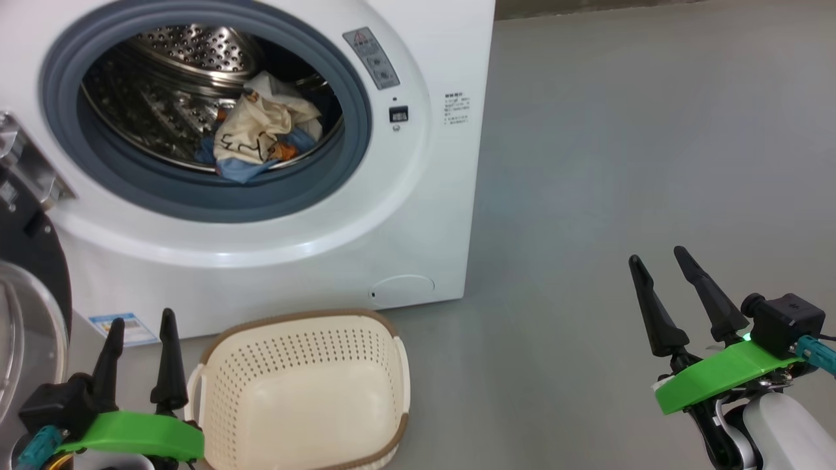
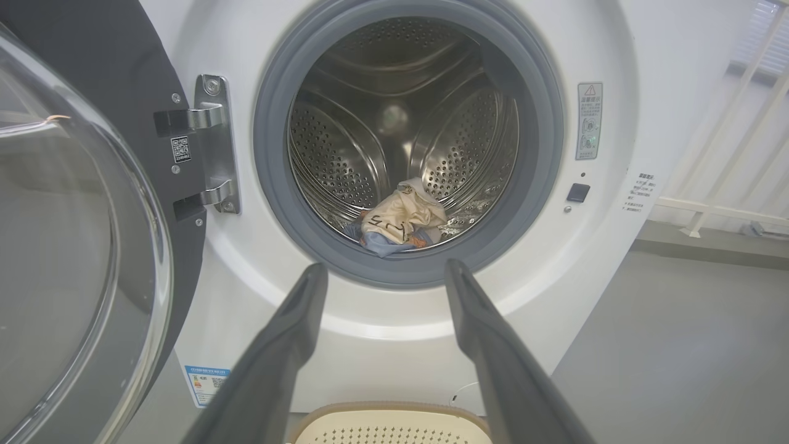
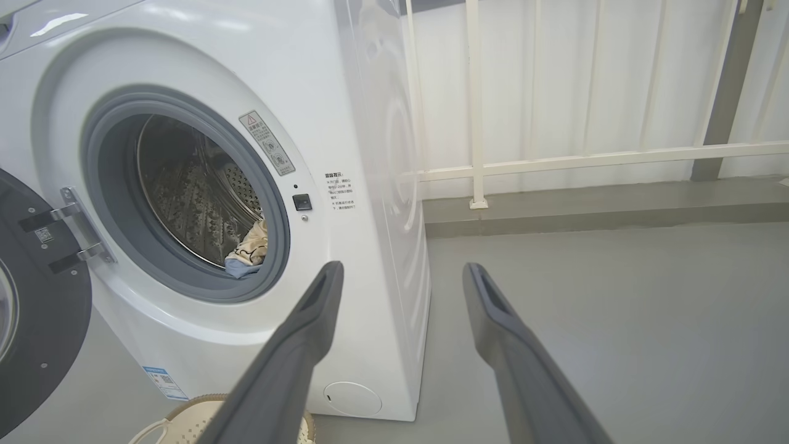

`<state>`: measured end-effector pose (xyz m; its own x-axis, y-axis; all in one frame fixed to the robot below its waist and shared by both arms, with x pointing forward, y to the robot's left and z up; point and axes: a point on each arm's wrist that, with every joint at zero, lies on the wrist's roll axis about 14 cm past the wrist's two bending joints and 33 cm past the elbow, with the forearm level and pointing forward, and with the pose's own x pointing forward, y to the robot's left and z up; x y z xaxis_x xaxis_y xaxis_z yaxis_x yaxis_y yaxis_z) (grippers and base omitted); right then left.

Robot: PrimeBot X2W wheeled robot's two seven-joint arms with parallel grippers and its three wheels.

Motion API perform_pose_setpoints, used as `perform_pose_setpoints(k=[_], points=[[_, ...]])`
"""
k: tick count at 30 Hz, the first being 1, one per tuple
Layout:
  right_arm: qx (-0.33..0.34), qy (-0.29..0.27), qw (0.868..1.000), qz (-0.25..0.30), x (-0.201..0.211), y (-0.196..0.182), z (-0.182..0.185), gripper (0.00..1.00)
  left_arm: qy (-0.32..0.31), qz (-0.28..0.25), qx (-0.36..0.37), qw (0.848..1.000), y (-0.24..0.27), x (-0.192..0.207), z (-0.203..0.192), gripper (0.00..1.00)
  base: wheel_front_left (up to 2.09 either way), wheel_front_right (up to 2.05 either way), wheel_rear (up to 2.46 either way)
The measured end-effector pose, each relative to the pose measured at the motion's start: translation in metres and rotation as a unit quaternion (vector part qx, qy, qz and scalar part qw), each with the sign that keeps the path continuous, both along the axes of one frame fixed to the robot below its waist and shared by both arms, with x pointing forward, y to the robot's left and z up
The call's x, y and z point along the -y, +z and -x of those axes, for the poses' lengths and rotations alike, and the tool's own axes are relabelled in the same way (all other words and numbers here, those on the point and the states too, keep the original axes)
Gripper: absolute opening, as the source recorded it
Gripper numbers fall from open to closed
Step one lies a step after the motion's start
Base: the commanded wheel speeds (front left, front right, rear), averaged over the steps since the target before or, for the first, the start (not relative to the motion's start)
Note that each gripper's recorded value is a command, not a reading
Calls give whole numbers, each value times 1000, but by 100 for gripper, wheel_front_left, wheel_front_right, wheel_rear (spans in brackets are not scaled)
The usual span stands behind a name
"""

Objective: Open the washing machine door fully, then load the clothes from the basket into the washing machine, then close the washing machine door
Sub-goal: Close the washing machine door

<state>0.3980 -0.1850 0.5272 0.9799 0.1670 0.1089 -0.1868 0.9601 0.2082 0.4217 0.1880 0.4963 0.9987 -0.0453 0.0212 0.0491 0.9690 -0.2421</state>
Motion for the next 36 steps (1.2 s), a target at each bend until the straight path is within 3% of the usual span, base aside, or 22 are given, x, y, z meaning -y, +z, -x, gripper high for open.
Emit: perform_pose_setpoints(k=[13, 36], points=[[-2, 0, 1000, -1, 0, -1, 1, 100, -3, 5, -1, 1000, 0, 2, 0, 100, -138, 138, 0], [1, 2, 1000, -1, -2, 1, 1, 100, 1, 6, 1, 1000, 2, 0, 2, 100, -4, 4, 0]])
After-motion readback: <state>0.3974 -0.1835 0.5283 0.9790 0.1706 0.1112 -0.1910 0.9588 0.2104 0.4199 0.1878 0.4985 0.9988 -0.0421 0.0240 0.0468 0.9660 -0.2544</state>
